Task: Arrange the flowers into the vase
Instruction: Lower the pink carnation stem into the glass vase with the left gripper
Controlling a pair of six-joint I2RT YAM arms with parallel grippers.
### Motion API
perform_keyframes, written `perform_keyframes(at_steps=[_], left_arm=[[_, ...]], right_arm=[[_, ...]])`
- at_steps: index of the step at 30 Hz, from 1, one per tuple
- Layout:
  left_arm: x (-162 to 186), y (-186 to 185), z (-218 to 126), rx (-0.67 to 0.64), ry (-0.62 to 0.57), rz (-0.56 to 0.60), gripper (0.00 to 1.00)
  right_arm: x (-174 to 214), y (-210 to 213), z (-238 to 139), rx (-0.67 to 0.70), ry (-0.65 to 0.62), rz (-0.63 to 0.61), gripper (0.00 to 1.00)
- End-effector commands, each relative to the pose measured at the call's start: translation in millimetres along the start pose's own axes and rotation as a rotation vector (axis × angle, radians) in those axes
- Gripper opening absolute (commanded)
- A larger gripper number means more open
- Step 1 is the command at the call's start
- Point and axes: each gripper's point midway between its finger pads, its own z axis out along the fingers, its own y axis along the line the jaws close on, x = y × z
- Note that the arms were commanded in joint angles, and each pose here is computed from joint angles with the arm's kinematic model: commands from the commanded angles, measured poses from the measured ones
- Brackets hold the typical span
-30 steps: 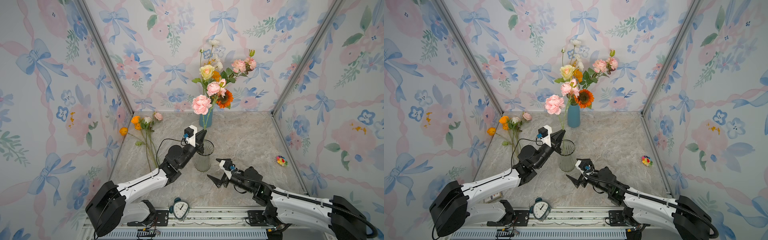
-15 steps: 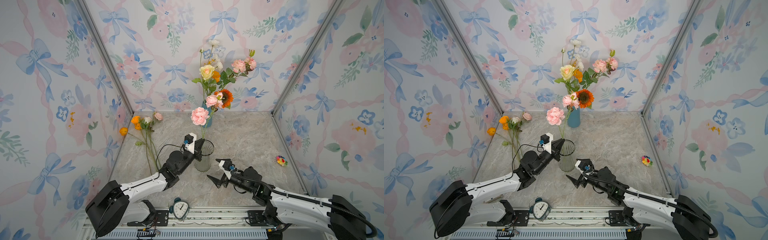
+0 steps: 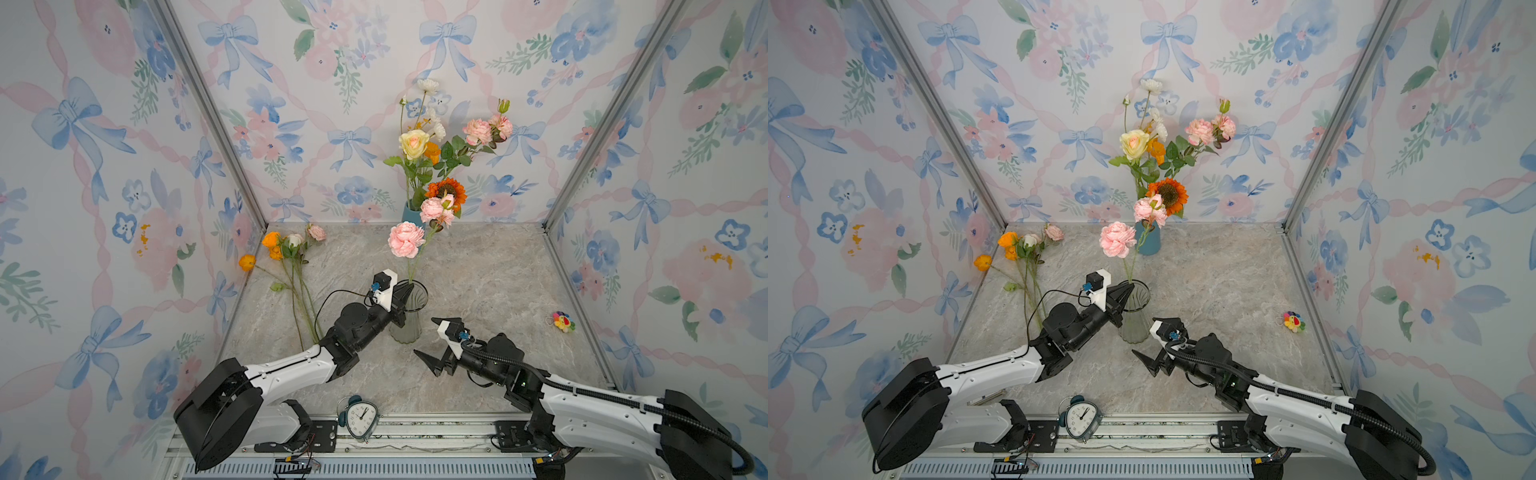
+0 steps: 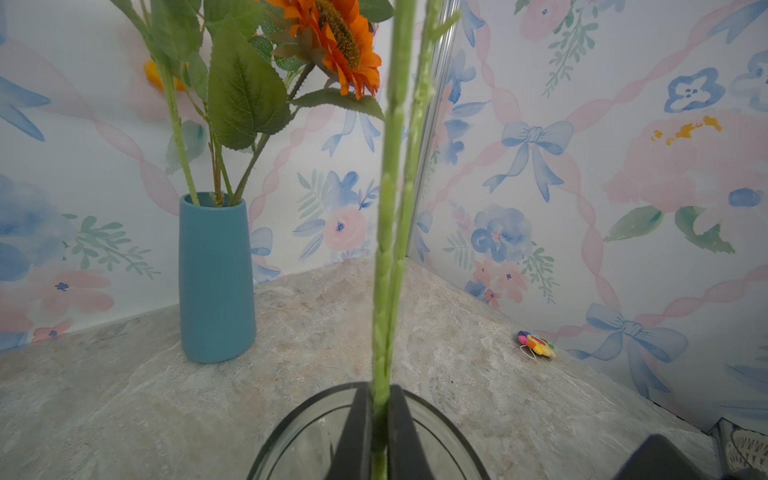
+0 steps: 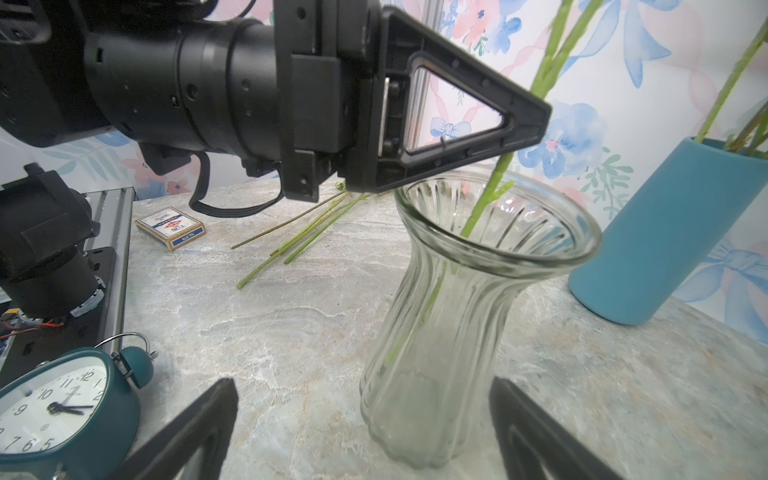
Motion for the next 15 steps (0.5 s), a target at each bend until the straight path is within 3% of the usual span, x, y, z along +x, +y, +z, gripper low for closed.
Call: perform_keyframes(at_steps=[1, 15], left_arm=[[1, -6, -3, 0.026, 0.005, -0.009, 0.09], [-9, -2, -16, -0.003, 0.003, -0.003, 0.24]], right_arm=[[1, -1, 1, -0.002, 0.001, 0.000, 0.97], [0, -2, 1, -0.001, -0.001, -0.002, 0.97]])
